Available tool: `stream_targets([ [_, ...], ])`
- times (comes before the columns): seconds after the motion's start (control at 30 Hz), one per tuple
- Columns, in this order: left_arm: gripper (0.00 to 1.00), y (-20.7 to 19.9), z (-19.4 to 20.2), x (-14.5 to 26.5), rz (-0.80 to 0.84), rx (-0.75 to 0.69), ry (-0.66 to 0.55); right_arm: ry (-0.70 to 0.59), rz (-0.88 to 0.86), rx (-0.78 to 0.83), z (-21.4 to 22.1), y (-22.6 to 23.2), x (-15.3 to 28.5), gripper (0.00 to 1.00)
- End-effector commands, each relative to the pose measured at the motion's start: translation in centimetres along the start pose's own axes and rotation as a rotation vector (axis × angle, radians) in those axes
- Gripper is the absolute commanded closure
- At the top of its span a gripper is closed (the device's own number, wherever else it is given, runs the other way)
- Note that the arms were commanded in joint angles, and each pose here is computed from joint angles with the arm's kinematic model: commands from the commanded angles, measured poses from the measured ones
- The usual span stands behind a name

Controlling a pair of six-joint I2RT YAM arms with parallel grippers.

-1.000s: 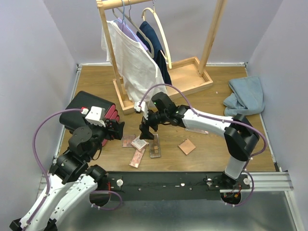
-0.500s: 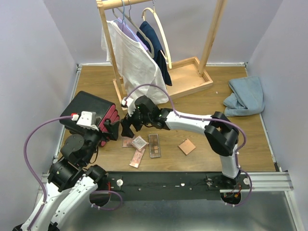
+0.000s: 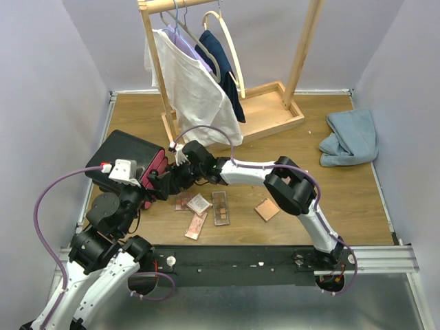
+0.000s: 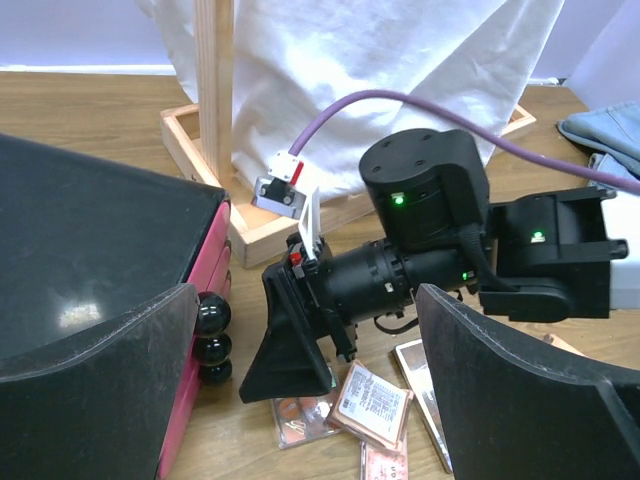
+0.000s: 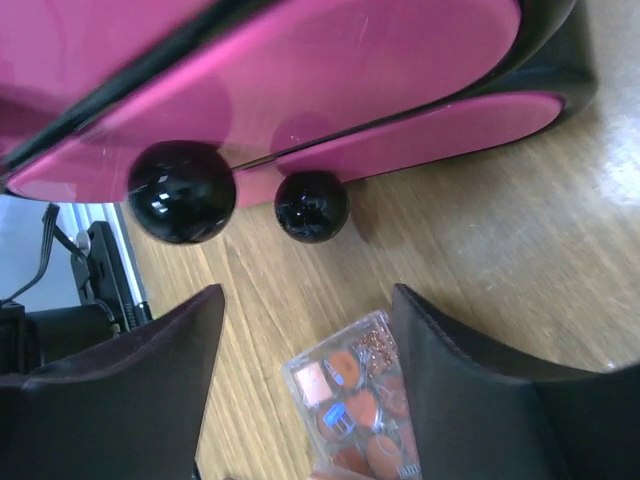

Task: Organize the makeup
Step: Open the drawer in the storage box.

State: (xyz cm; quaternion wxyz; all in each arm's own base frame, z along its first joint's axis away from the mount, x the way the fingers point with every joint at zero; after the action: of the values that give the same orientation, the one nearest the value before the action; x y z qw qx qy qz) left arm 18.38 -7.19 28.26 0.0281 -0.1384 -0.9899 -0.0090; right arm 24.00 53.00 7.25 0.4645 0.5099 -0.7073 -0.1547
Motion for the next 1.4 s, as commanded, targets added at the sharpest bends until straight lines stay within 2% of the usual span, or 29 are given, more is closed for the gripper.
stream_targets([
  [0.0,0.01,0.3,0.0,-0.3,-0.016,-0.004,-0.007,0.026,-0.086,-0.09,0.0,1.5,-1.6,0.34],
  [0.1,0.01,0.1,0.0,-0.3,-0.007,-0.006,-0.004,0.051,-0.111,-0.16,0.4,1.5,-2.3,0.4],
  [0.3,0.01,0.1,-0.1,-0.3,-0.003,-0.004,-0.005,0.086,-0.152,-0.294,1.2,1.1,-3.3,0.4],
  [0.67,0.01,0.0,0.0,-0.4,0.0,-0.008,-0.002,0.056,-0.225,-0.468,-0.4,-0.2,-3.1,0.41],
  [0.73,0.01,0.0,0.1,-0.4,0.0,-0.009,0.001,0.053,-0.231,-0.483,-0.6,-0.3,-3.2,0.44],
  [1.37,0.01,-0.1,0.2,-0.6,0.001,-0.008,0.011,0.079,-0.235,-0.531,-0.7,-1.0,-4.6,0.45],
])
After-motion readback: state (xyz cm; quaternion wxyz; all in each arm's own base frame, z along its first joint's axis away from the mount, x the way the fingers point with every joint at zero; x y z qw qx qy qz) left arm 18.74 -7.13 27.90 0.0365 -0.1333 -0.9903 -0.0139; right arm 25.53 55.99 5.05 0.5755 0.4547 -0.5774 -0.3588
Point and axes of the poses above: each gripper's point midway between its finger pads, its own x axis back along the fingers, its own y axis along the line the jaws close on, z = x × y, the point moved 1 cm from there along x, back along the fingers, and after that the axes turned 12 degrees about -x, right-handed, at the moved point
